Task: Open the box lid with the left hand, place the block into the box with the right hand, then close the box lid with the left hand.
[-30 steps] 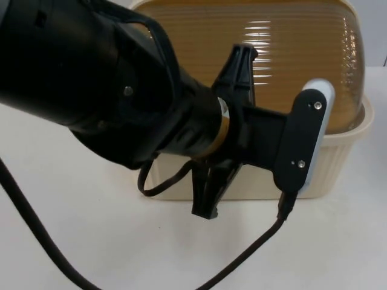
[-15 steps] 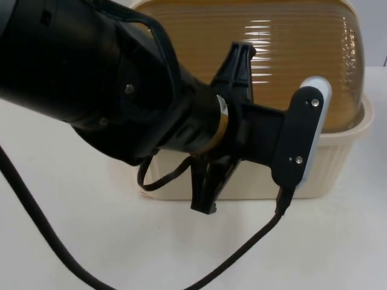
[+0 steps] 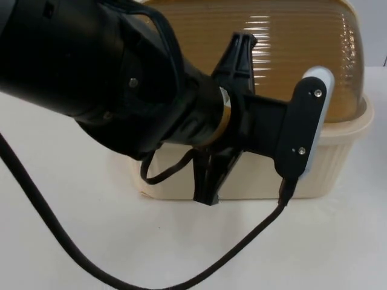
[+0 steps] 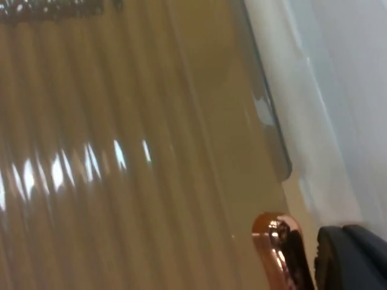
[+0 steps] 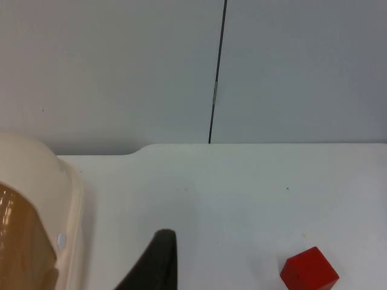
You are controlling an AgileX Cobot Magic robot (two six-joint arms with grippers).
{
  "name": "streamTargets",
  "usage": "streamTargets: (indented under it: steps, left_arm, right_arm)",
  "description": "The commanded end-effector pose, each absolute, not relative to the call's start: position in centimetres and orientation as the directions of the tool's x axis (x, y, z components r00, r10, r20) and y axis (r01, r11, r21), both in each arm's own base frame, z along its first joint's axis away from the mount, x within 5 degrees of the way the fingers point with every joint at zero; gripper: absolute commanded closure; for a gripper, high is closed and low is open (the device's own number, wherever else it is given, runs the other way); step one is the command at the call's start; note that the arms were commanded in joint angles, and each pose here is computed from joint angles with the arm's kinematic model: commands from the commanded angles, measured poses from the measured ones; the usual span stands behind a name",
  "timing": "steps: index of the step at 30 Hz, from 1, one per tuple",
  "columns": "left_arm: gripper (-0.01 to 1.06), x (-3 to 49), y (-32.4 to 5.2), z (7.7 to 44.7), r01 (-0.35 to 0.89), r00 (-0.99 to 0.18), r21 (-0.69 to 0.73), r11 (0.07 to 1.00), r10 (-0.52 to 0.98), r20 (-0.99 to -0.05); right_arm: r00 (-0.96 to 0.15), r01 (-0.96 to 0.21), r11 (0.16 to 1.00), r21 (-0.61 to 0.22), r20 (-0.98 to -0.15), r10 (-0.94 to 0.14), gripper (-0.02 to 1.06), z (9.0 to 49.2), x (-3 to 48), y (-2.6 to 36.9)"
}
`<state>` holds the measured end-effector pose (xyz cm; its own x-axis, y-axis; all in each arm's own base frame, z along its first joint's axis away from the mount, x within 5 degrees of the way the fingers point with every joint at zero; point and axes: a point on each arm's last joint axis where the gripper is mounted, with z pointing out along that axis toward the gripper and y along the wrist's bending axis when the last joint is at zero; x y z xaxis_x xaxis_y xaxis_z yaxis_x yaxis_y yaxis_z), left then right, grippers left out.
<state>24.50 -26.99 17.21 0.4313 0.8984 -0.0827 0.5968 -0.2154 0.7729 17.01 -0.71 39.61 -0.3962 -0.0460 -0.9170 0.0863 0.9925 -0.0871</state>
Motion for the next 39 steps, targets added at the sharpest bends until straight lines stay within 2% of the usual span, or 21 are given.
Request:
streamTargets:
  steps: [1, 10, 20, 31, 35, 38, 39]
  left_arm:
    - [1.05, 25.1, -26.7, 17.7, 0.579, 0.395, 0.793, -0.188, 0.916, -0.072]
    - [1.05, 28.9, -25.3, 19.9, 0.549, 0.304, 0.832, -0.075, 0.946, -0.115]
    - [1.05, 31.5, -25.3, 23.4, 0.476, 0.271, 0.879, 0.02, 0.948, -0.168]
    - [1.05, 31.6, -25.5, 23.7, 0.474, 0.263, 0.88, 0.038, 0.947, -0.183]
    - [1.05, 31.1, -25.6, 24.0, 0.495, 0.211, 0.863, 0.104, 0.949, -0.235]
    - [1.05, 29.8, -25.9, 24.9, 0.508, 0.144, 0.839, 0.193, 0.942, -0.304]
    - [1.05, 29.8, -25.9, 24.9, 0.508, 0.144, 0.839, 0.193, 0.942, -0.304]
  right_arm:
    - [-0.378, 0.091, 0.991, -0.095, -0.924, -0.054, -0.01, 40.0, 16.9, -0.8]
    - [-0.381, 0.091, 0.991, -0.095, -0.923, -0.054, -0.01, 40.0, 16.9, -0.8]
    - [-0.382, 0.092, 0.991, -0.095, -0.923, -0.053, -0.01, 40.0, 16.9, -0.8]
    - [-0.382, 0.092, 0.991, -0.095, -0.923, -0.053, -0.01, 40.0, 16.9, -0.8]
    - [-0.382, 0.092, 0.991, -0.095, -0.923, -0.053, -0.01, 40.0, 16.9, -0.8]
    - [-0.382, 0.092, 0.991, -0.095, -0.923, -0.053, -0.01, 40.0, 16.9, -0.8]
    - [-0.382, 0.092, 0.991, -0.095, -0.923, -0.053, -0.01, 40.0, 16.9, -0.8]
